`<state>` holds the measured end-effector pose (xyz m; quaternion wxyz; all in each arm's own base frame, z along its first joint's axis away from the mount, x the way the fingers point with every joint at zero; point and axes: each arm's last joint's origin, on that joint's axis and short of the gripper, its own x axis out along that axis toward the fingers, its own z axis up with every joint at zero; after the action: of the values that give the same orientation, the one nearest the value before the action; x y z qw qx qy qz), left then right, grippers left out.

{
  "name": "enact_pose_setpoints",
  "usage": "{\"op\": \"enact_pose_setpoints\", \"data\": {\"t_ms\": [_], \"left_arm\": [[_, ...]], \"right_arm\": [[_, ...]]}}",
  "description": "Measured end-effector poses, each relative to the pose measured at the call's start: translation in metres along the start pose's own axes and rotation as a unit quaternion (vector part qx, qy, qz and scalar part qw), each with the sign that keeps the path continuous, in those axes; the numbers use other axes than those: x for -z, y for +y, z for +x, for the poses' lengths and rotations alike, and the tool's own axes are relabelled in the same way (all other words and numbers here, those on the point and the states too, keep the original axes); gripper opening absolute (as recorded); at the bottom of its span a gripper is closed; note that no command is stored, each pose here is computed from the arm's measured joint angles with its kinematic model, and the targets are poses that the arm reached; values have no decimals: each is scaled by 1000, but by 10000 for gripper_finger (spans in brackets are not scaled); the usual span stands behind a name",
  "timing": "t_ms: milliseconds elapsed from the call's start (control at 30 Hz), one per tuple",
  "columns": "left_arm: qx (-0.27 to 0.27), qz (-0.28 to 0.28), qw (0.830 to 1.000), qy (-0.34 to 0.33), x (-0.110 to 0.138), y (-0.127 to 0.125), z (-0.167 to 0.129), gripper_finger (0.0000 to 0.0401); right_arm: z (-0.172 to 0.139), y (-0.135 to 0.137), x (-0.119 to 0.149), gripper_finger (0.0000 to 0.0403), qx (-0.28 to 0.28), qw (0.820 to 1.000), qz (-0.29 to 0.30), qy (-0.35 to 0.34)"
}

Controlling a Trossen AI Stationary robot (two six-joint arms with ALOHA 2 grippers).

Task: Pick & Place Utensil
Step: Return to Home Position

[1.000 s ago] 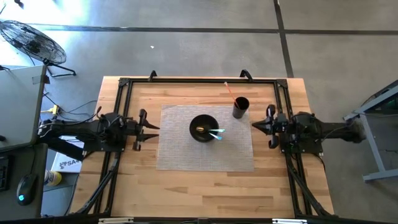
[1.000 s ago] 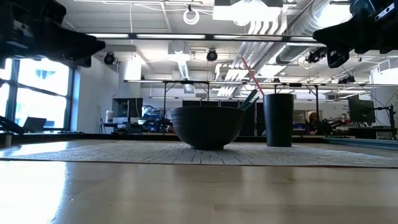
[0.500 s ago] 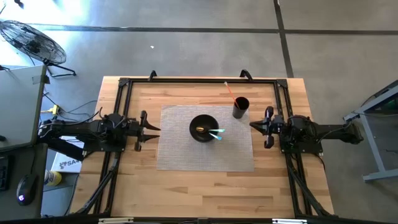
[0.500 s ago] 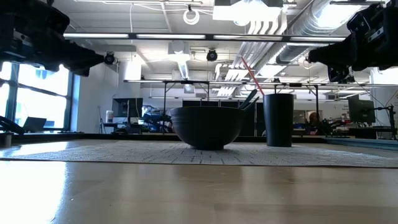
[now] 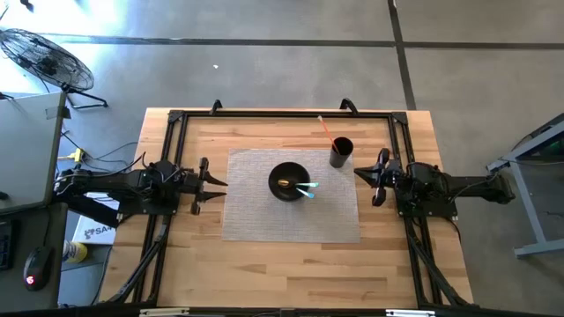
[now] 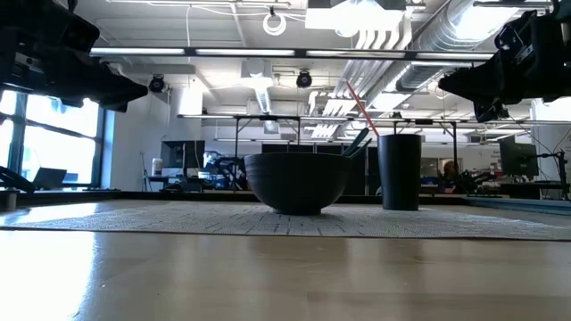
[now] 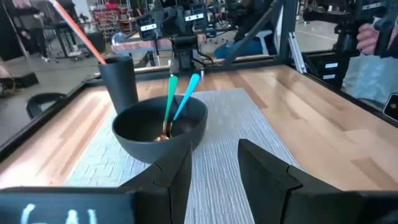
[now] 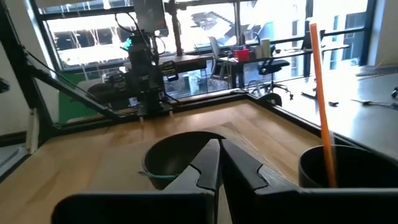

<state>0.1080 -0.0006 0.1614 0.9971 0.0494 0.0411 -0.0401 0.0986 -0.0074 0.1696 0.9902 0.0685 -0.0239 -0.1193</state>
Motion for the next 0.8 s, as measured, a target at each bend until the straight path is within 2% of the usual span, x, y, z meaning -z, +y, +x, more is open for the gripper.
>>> {"op": "enact_pose_setpoints", "data": {"t_ms": [167,467,533,700,800], "left_arm": [[-2,29,999,-17,-3,0,0,129],[-34,28,999,-28,-6,2,0,129],[-36,30,998,-47,-9,2,-2,129],[4,44,993,-106,-18,0,-11,129],[14,40,995,-95,-15,-1,-13,129]], "right_arm": [[0,0,0,5,-2,1000,-14,-1],[0,0,0,7,-3,1000,-14,-2],[0,0,0,8,-3,1000,-14,-3],[0,0,0,11,-3,1000,-14,-3],[0,0,0,11,-3,1000,-14,-3]]}}
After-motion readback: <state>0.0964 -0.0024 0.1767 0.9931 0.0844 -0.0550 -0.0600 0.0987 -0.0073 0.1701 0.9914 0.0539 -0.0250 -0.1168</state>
